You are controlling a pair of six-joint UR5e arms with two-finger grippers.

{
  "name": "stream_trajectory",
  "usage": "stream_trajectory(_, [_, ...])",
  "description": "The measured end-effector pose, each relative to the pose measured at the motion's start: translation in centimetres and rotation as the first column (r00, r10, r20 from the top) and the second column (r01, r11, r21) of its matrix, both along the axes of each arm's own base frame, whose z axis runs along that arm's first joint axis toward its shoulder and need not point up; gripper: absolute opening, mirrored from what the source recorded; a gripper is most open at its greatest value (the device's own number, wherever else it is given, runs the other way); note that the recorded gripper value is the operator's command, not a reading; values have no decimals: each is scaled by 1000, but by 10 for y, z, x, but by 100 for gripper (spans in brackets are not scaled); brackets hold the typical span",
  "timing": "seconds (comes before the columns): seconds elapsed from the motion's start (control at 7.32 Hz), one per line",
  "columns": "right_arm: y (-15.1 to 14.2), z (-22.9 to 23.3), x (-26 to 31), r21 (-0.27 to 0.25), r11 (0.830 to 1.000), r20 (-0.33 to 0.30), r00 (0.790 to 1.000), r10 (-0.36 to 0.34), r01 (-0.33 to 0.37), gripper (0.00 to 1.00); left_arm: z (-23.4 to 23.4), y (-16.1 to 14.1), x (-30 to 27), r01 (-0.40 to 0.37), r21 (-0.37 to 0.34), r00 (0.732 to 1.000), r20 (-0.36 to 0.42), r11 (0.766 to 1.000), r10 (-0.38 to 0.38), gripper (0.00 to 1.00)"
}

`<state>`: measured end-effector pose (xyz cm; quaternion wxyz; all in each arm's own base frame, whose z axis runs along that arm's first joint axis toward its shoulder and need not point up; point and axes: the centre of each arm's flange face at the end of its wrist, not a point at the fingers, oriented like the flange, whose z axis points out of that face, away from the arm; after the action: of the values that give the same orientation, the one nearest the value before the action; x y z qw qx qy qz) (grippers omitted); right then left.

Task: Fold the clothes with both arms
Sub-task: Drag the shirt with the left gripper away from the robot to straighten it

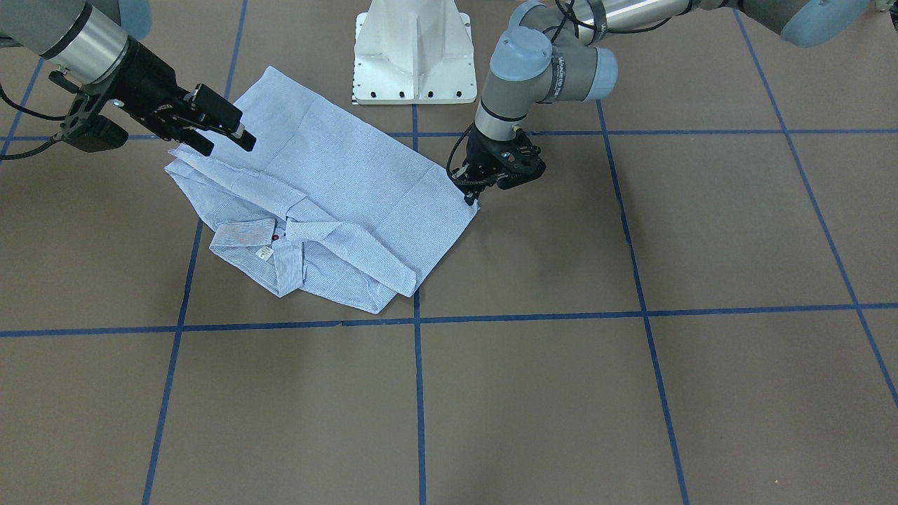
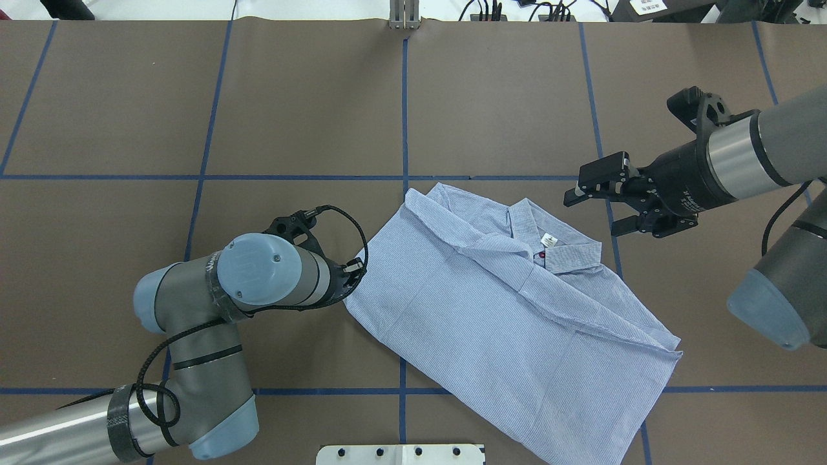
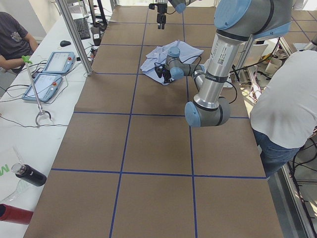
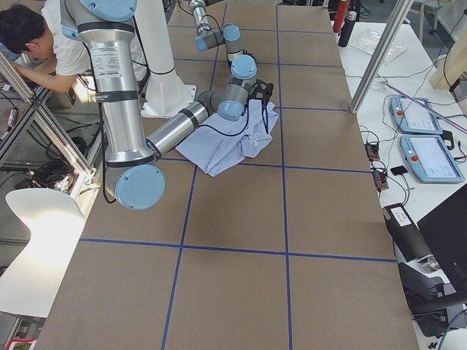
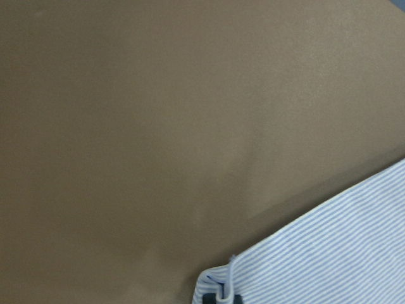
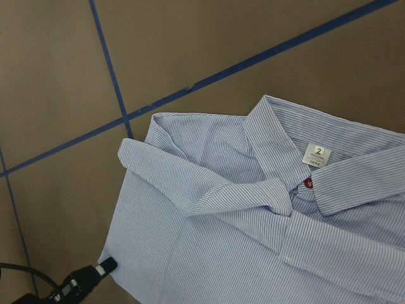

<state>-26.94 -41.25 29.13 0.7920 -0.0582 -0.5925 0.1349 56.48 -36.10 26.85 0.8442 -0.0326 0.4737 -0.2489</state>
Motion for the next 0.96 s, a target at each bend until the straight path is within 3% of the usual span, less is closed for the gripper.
stream_trajectory(0.14, [-1, 0, 0, -1, 1000, -1, 1000, 1, -1, 100, 0, -8, -5, 6, -5, 1000, -1, 1000, -6, 0])
stream_trajectory(0.41, [-3, 1, 3, 1, 1000, -1, 1000, 9, -9, 100, 3, -61, -38, 66, -9, 997, 26, 998, -66, 0])
stream_trajectory(0.68, [-4, 1, 5, 28, 1000, -4, 1000, 11, -11, 100, -4, -148, -51, 112, 68, 990, 72, 991, -117, 0])
stream_trajectory(0.96, [-8, 1, 9, 44, 999, -8, 1000, 21, -21, 100, -21, -240, -40, 155, 169, 986, 40, 973, -164, 0])
